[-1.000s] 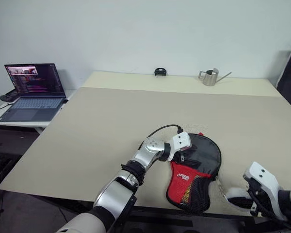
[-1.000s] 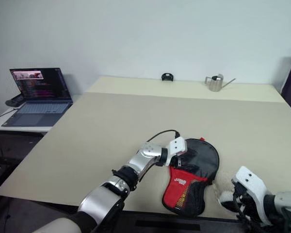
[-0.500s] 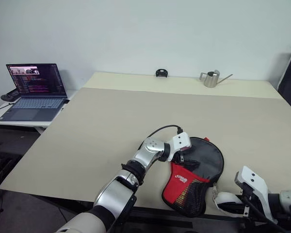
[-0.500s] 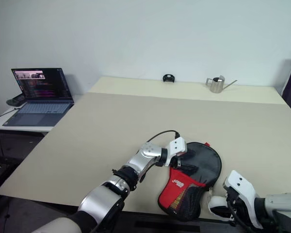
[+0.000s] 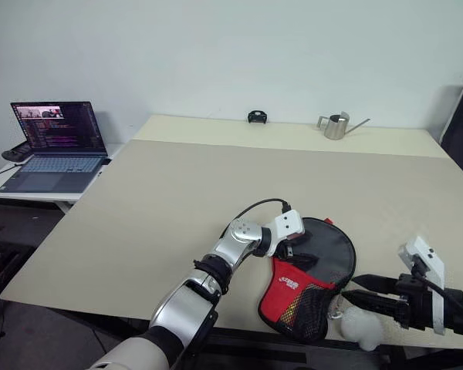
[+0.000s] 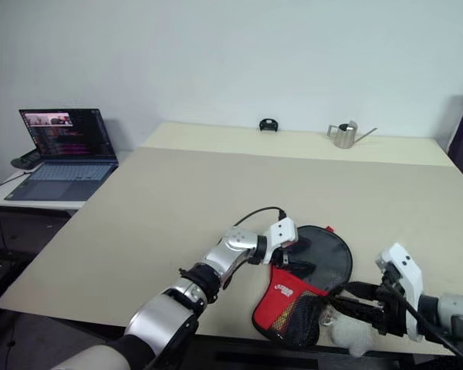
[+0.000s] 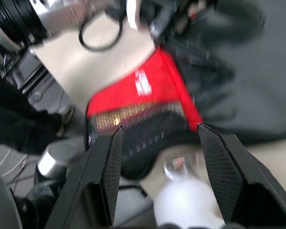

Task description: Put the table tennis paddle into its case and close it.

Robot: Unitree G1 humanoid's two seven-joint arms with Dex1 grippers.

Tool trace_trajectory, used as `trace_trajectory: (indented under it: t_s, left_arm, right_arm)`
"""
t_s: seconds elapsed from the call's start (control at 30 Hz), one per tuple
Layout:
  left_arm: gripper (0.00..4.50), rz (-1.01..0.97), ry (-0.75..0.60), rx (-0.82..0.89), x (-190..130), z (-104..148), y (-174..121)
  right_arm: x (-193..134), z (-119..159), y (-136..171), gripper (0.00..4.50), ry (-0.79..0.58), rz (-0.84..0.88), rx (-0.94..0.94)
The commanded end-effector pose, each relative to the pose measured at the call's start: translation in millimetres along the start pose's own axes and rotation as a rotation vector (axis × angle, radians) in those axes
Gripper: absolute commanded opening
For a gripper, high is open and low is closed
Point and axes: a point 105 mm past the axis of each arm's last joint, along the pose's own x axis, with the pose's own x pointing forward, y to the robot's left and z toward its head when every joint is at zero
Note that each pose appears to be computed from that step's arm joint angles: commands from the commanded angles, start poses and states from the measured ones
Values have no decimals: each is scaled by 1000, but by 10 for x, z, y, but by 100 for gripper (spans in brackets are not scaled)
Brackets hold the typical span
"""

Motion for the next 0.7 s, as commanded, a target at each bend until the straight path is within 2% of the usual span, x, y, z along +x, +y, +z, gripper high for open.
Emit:
trace_trajectory:
  t_s: [0.03,0.17,0.37,0.53,0.7]
  left_arm:
    - [332,-35,54,-57,-35,-214,-99]
    - [332,-41,-68,-47,-183,80,23]
    - [332,-65,-195,-34,-562,430,116]
    - [332,-51,-203,-33,-904,508,150]
    - [332,57,-163,-41,-1238,429,241]
  right_arm:
    - [13,292,-352,271,-101,-151,-55]
    - [167,381,-708,271,-104,-242,-98]
    - [458,363,-907,271,-113,-225,-130]
    - [605,309,-982,271,-121,-205,-119]
    - [743,200,-1090,271,-117,-203,-84]
